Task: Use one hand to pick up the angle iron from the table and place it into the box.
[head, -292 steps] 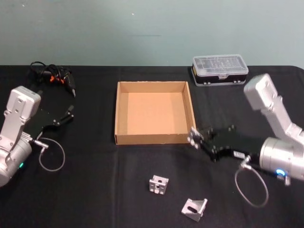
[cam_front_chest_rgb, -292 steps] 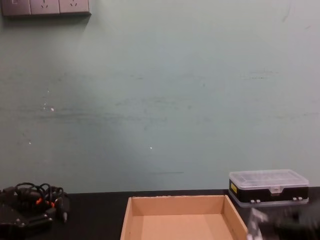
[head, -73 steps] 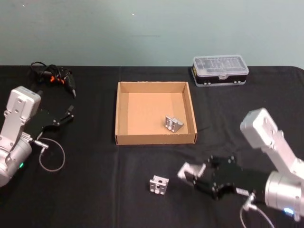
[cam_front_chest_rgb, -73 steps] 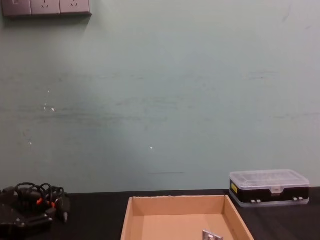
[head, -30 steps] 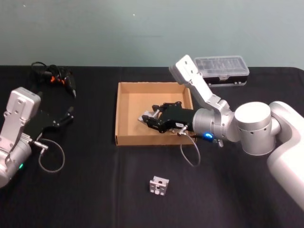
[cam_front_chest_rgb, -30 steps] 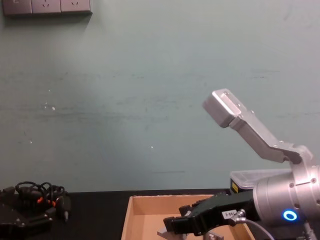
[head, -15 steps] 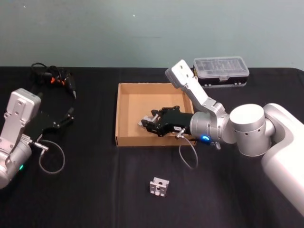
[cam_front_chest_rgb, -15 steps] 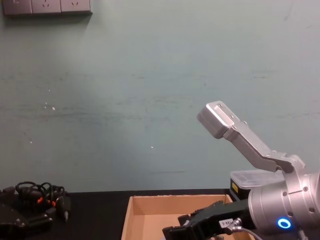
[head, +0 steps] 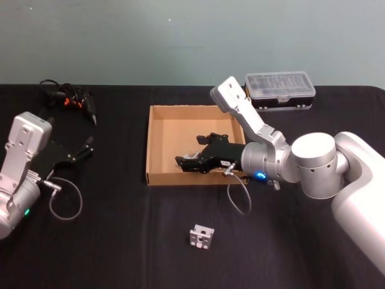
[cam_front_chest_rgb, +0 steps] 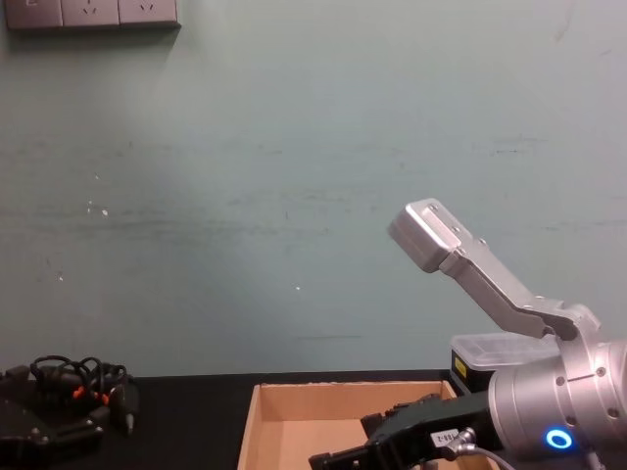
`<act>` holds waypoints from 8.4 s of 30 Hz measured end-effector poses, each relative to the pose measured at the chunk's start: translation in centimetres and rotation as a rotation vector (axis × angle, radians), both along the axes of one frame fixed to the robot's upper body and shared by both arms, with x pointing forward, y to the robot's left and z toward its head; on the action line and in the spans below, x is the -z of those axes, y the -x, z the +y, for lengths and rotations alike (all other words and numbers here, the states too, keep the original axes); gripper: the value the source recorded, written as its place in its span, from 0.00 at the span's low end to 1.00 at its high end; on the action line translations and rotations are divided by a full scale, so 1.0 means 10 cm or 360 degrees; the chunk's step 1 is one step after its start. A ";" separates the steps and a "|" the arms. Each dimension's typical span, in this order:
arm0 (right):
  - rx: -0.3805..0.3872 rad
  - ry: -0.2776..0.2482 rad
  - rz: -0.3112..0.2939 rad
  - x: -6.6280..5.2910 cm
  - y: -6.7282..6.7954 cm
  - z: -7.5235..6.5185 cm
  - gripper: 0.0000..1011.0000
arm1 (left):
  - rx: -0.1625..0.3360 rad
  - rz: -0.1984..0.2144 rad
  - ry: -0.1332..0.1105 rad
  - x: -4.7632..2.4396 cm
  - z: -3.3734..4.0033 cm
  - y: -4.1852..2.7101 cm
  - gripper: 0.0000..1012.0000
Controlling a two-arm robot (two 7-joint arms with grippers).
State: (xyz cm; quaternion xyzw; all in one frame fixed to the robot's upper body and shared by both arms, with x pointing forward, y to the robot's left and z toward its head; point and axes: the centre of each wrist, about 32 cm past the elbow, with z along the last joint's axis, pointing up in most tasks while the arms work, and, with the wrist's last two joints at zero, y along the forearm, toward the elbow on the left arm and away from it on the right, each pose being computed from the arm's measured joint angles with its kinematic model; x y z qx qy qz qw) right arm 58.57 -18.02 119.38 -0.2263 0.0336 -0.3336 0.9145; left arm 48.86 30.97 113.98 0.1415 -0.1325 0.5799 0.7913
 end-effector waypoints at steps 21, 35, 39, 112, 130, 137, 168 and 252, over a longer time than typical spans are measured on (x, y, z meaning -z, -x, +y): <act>-0.0069 -0.0044 -0.0152 -0.29 0.22 -0.18 0.99 | 0.0000 0.0000 0.0000 0.000 0.000 0.000 1.00; -0.0354 -0.0010 -0.0181 -0.66 0.90 -0.55 0.99 | 0.0000 0.0000 0.0000 0.000 0.000 0.000 1.00; -0.0426 0.0015 -0.0119 -0.63 1.02 -0.58 0.99 | 0.0000 0.0000 0.0000 0.000 0.000 0.000 1.00; -0.0479 0.0166 0.0100 0.06 1.00 -0.40 0.74 | 0.0000 0.0000 0.0000 0.000 0.000 0.000 1.00; -0.0464 0.0163 0.0101 0.07 1.02 -0.39 0.16 | 0.0000 0.0000 0.0000 0.000 0.000 0.000 1.00; -0.0449 0.0153 0.0092 0.07 1.02 -0.40 0.09 | 0.0000 0.0000 0.0000 0.000 0.000 0.000 1.00; -0.0065 -0.0088 -0.0398 -0.78 0.80 -0.59 0.09 | 0.0000 0.0000 0.0000 0.000 0.000 0.000 1.00; 0.0118 0.0073 -0.0088 -0.21 -0.36 -0.25 0.99 | 0.0000 0.0000 0.0000 0.000 0.000 0.000 1.00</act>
